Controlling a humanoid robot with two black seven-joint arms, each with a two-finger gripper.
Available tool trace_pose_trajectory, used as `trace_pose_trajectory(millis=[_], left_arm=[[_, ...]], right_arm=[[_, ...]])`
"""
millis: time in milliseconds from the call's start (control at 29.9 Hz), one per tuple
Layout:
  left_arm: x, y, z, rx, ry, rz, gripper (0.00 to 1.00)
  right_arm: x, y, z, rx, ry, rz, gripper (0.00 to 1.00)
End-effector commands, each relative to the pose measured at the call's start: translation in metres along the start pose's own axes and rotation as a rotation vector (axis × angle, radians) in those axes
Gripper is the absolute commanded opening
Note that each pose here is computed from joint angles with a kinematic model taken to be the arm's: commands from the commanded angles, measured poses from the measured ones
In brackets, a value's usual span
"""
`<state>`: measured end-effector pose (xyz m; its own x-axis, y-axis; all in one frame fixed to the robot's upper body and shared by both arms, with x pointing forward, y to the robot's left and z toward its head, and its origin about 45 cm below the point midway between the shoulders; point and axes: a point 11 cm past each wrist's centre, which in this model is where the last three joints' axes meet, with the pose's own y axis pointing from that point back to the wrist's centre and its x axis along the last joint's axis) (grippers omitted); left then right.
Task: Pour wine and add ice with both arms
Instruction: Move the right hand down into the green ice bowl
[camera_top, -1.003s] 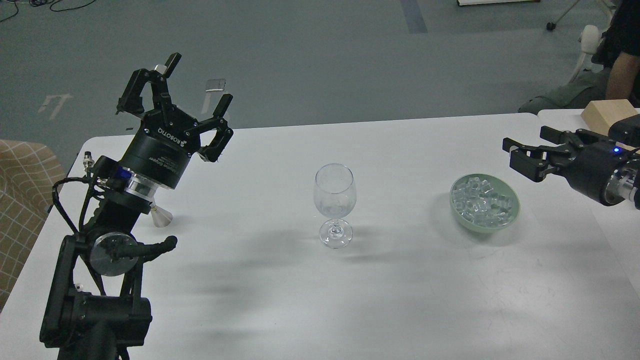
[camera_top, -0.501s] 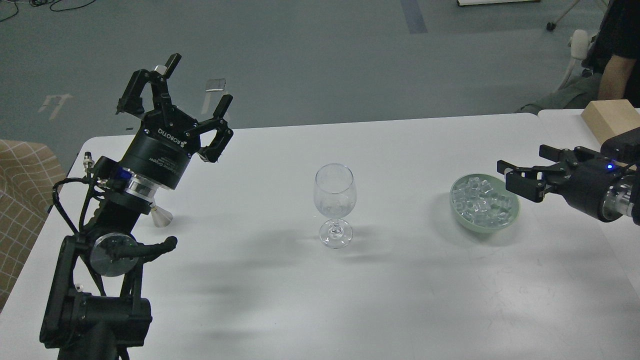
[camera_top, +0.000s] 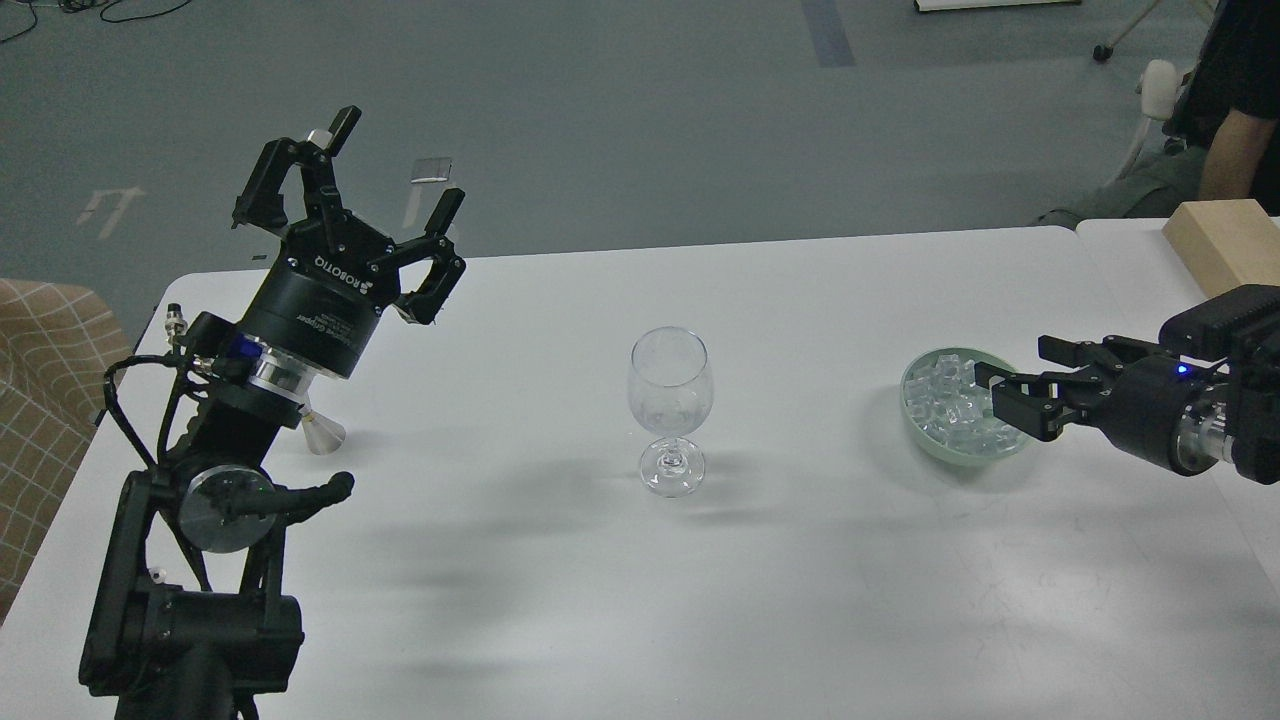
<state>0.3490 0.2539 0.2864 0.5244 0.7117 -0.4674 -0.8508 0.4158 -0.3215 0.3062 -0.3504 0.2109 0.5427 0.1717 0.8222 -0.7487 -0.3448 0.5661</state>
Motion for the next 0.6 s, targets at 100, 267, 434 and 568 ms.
trace_pose_trajectory(millis=[100, 267, 434, 568], left_arm=[[0.0, 0.0, -0.001, 0.001, 0.001, 0.0, 0.97], [0.0, 0.0, -0.001, 0.001, 0.001, 0.0, 0.97], [0.0, 0.0, 0.0, 0.0, 0.001, -0.002, 0.97], [0.0, 0.0, 0.0, 0.0, 0.001, -0.002, 0.97]], right_arm=[[-0.009, -0.013, 0.004, -0.006, -0.022, -0.028, 0.74], [-0.009, -0.023, -0.001, 0.008, -0.032, -0.028, 0.72], [-0.008, -0.032, -0.003, 0.015, -0.042, -0.027, 0.7], [-0.009, -0.036, -0.001, 0.009, -0.053, -0.026, 0.66]])
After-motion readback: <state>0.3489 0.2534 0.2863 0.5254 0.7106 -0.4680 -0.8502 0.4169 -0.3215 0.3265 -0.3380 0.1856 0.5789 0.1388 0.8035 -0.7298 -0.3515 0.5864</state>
